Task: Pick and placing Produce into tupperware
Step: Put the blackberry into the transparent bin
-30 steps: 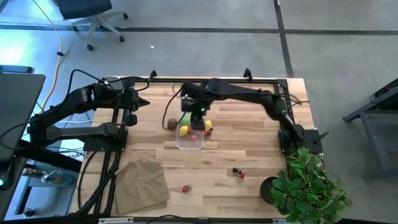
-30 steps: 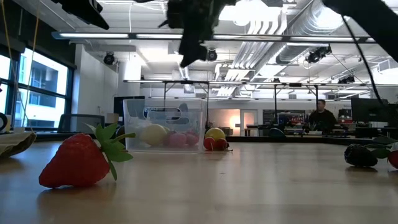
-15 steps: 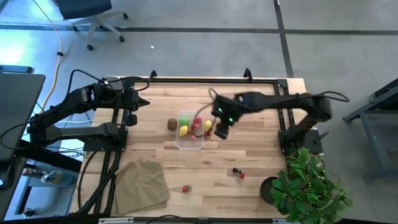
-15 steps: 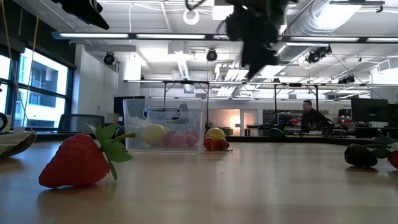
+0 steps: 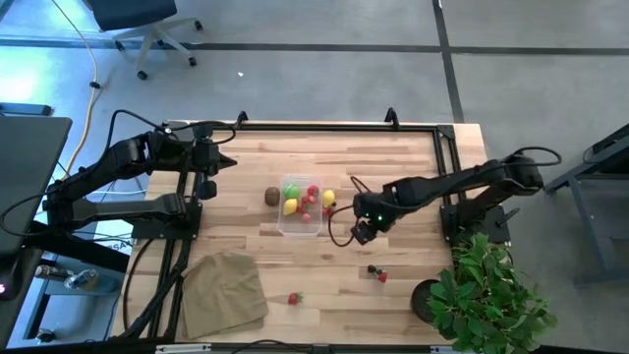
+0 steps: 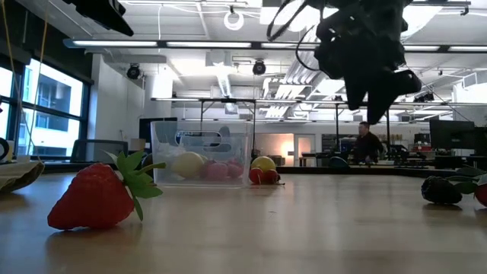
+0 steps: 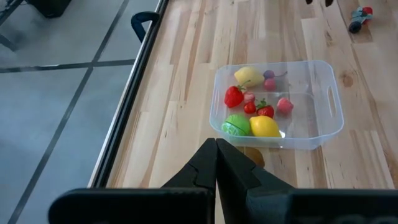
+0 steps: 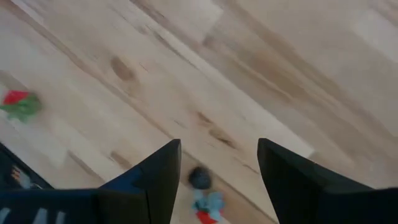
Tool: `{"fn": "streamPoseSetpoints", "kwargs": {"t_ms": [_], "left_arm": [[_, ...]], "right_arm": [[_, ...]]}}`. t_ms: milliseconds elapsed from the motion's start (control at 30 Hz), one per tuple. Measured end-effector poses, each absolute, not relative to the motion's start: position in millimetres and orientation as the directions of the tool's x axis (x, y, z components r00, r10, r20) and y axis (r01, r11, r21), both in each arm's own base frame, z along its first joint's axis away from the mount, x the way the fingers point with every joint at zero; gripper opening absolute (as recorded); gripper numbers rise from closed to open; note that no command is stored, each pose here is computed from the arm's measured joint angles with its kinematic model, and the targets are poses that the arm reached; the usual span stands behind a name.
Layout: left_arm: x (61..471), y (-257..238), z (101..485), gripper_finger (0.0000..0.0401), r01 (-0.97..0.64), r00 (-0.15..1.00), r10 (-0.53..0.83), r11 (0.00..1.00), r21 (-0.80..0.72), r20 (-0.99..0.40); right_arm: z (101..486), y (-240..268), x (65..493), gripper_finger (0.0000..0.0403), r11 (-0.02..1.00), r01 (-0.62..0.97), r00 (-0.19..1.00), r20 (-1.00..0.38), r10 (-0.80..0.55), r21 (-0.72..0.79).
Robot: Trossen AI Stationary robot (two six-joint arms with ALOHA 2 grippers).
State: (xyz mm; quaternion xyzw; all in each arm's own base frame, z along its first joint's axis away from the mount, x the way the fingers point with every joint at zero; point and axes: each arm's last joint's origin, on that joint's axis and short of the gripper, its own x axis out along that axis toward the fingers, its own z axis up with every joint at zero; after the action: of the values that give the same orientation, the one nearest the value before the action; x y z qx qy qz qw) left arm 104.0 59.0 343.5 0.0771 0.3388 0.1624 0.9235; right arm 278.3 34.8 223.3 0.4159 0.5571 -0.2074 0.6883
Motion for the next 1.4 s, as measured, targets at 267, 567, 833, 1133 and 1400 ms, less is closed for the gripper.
{"fn": "streamPoseSetpoints", "kwargs": {"t_ms": [267, 567, 833, 1133, 1400], "left_arm": [[104, 59, 343, 0.0001, -0.248, 0.717, 0.352, 0.935, 0.252, -0.601], [104, 59, 343, 0.0001, -0.247, 0.717, 0.352, 0.935, 0.252, -0.602], [104, 59, 344, 0.0001, -0.248, 0.717, 0.352, 0.935, 0.253, -0.601], [104, 59, 343, 0.0001, -0.247, 0.717, 0.352, 0.935, 0.253, -0.601], [104, 59, 344, 0.0001, -0.247, 0.718, 0.352, 0.935, 0.253, -0.601]], "right_arm": [[213, 70, 289, 0.0204, 0.582, 0.765, 0.223, -0.961, 0.162, 0.275], [200, 102, 314, 0.0204, 0.716, 0.674, 0.12, -0.983, 0.136, 0.181], [188, 122, 311, 0.0204, 0.792, 0.597, 0.067, -0.992, 0.106, 0.125], [185, 141, 298, 0.0204, 0.837, 0.544, 0.052, -0.998, 0.034, 0.057], [176, 144, 301, 0.0204, 0.87, 0.491, 0.045, -0.998, 0.035, 0.053]]}}
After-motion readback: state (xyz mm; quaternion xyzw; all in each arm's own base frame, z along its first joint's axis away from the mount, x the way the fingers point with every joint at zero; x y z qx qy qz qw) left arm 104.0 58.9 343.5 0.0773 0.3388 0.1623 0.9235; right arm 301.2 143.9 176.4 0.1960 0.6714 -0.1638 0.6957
